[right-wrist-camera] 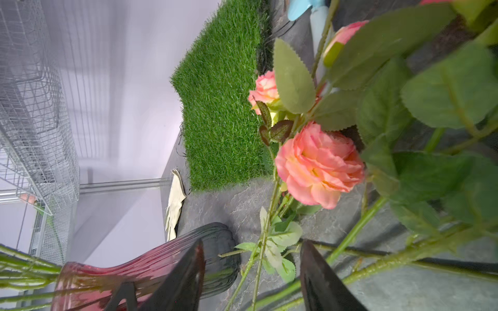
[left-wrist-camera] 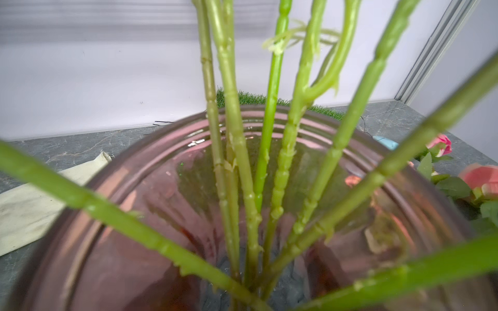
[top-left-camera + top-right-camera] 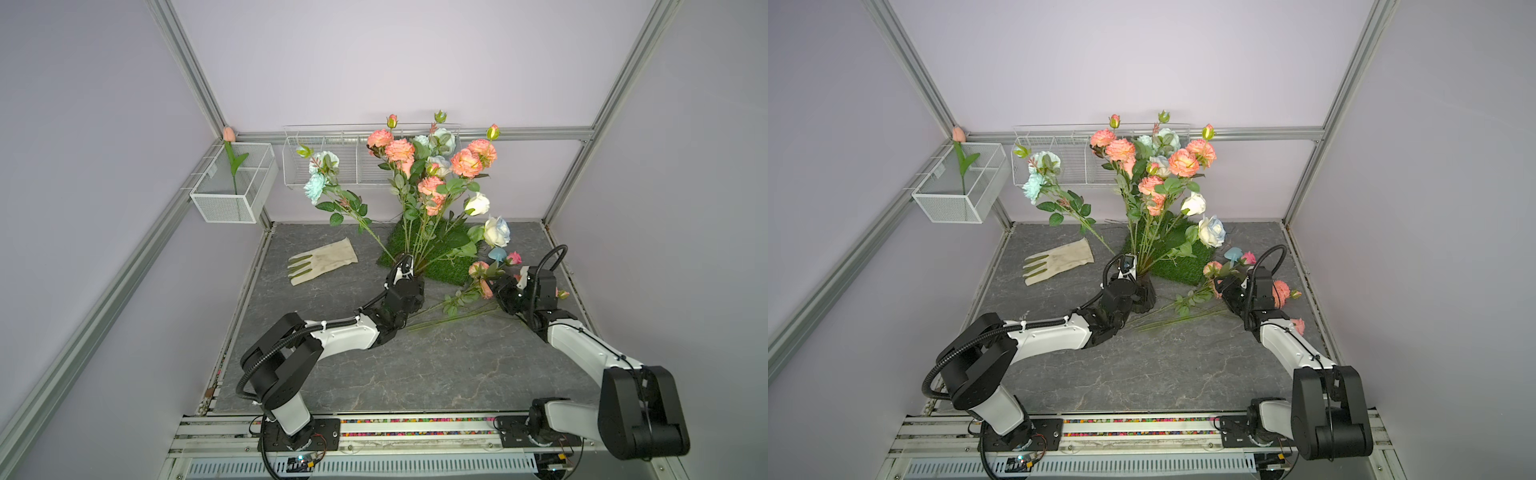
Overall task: Pick out pink flowers from the vase
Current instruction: Place the flower at the center of the board.
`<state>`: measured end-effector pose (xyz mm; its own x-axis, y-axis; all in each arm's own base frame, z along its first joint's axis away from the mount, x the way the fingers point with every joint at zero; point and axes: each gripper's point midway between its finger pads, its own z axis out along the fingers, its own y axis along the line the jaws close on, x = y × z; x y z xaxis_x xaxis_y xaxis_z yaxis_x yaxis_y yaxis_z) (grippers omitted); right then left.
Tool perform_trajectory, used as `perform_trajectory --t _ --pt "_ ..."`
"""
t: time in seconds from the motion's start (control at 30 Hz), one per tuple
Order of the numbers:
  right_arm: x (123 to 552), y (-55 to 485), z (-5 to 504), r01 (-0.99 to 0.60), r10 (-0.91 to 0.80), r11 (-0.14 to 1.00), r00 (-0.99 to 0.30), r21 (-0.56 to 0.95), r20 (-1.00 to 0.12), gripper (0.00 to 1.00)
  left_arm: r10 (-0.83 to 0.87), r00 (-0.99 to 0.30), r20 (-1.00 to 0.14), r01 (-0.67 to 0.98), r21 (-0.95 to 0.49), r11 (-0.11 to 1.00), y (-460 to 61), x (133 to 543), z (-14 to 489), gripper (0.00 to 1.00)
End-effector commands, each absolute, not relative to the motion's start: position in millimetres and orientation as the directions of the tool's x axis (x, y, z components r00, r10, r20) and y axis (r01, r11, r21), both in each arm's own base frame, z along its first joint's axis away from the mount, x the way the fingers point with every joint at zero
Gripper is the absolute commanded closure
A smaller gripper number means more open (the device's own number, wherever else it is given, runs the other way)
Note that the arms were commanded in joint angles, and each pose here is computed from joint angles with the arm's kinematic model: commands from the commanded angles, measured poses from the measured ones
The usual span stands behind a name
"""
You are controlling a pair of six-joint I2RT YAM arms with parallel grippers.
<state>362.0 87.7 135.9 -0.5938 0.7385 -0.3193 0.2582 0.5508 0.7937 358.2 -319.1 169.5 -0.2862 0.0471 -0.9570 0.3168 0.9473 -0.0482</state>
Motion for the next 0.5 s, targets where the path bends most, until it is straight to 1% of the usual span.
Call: perform_trajectory --t 0.0,0.07,0.1,0.17,0.27,0.3,0.33,0.47 --pt "364 107 179 0.065 0.645 0.629 -0.600 0.774 -0.474 0.44 0.186 -0.462 -0.867 0.349 0.016 0.937 -308 332 98 1.00" --pt "363 131 205 -0.092 0.545 0.668 -0.615 0.738 -0.570 0.45 0.191 -0.460 -0.867 0.353 0.019 0.936 -309 332 97 1.00" --pt "364 139 218 -0.157 0.512 0.669 -0.612 0.727 -0.603 0.45 0.193 -0.458 -0.868 0.356 0.020 0.934 -309 332 98 1.00" --pt "361 170 246 -0.314 0.436 0.632 -0.612 0.709 -0.660 0.46 0.196 -0.457 -0.868 0.362 0.020 0.932 -311 332 98 1.00" --pt "372 191 275 -0.424 0.400 0.575 -0.601 0.700 -0.692 0.47 0.198 -0.456 -0.868 0.370 0.018 0.929 -312 332 97 1.00" --pt "375 196 277 -0.442 0.391 0.558 -0.607 0.703 -0.692 0.48 0.197 -0.457 -0.868 0.371 0.016 0.928 -313 331 97 1.00" --pt "384 202 293 -0.477 0.394 0.533 -0.592 0.699 -0.704 0.48 0.198 -0.457 -0.867 0.371 0.016 0.928 -313 331 96 1.00" --pt "406 225 310 -0.553 0.378 0.439 -0.602 0.708 -0.704 0.50 0.198 -0.457 -0.867 0.378 0.012 0.926 -316 331 97 1.00"
